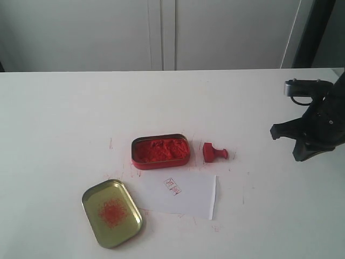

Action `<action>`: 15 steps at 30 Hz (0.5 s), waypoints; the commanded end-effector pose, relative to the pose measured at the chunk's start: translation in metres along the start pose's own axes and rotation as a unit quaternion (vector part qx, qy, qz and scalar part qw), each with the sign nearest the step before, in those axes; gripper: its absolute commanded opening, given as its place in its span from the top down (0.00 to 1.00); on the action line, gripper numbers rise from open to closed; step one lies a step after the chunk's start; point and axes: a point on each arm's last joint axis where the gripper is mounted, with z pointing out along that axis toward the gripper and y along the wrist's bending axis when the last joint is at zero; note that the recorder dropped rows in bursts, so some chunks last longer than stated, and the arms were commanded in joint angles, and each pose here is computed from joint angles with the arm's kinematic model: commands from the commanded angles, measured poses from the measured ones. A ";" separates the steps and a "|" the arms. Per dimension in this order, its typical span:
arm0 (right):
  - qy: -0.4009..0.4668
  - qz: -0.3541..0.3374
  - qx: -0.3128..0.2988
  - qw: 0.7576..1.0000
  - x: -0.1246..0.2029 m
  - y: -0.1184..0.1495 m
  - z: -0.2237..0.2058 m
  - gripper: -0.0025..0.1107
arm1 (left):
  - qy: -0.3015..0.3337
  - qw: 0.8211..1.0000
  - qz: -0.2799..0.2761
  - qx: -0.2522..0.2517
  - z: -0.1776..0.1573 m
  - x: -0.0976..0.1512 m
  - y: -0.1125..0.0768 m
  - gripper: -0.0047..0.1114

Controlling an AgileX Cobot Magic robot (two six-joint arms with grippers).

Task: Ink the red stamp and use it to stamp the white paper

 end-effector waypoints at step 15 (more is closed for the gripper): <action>0.094 0.021 0.008 0.995 0.023 -0.001 -0.017 0.98 | 0.001 1.000 -0.004 0.002 0.000 0.001 0.000 0.96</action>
